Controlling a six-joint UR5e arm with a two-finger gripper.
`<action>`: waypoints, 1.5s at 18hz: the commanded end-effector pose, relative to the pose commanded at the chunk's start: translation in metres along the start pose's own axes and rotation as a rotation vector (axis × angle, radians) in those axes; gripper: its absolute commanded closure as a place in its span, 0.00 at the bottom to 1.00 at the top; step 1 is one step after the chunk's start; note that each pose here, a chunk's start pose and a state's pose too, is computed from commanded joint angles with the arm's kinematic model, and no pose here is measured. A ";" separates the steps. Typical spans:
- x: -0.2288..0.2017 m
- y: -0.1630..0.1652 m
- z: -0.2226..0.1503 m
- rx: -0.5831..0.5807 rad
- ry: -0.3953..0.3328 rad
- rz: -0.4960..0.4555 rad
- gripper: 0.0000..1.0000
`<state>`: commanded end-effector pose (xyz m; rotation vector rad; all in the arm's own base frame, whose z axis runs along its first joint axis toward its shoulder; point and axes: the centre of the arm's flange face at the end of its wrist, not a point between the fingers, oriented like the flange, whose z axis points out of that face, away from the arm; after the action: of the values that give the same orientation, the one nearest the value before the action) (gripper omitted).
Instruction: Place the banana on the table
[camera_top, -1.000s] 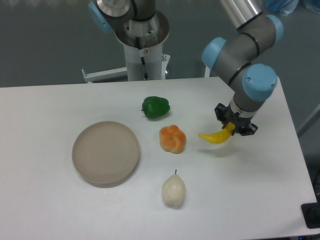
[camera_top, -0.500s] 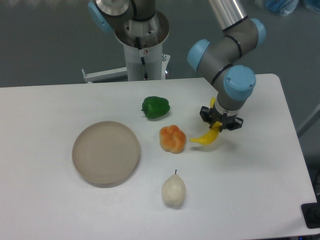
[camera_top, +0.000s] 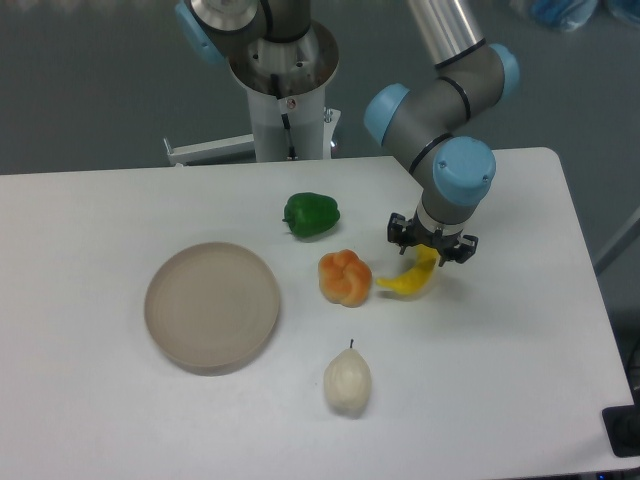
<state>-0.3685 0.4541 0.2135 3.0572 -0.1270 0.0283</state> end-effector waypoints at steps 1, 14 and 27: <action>-0.003 -0.002 -0.004 0.005 -0.008 -0.001 0.00; -0.047 -0.038 -0.084 0.078 -0.163 0.443 0.00; -0.098 -0.078 -0.101 0.058 -0.094 0.541 0.00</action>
<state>-0.4610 0.5483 0.3056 2.9754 -0.9642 -0.0801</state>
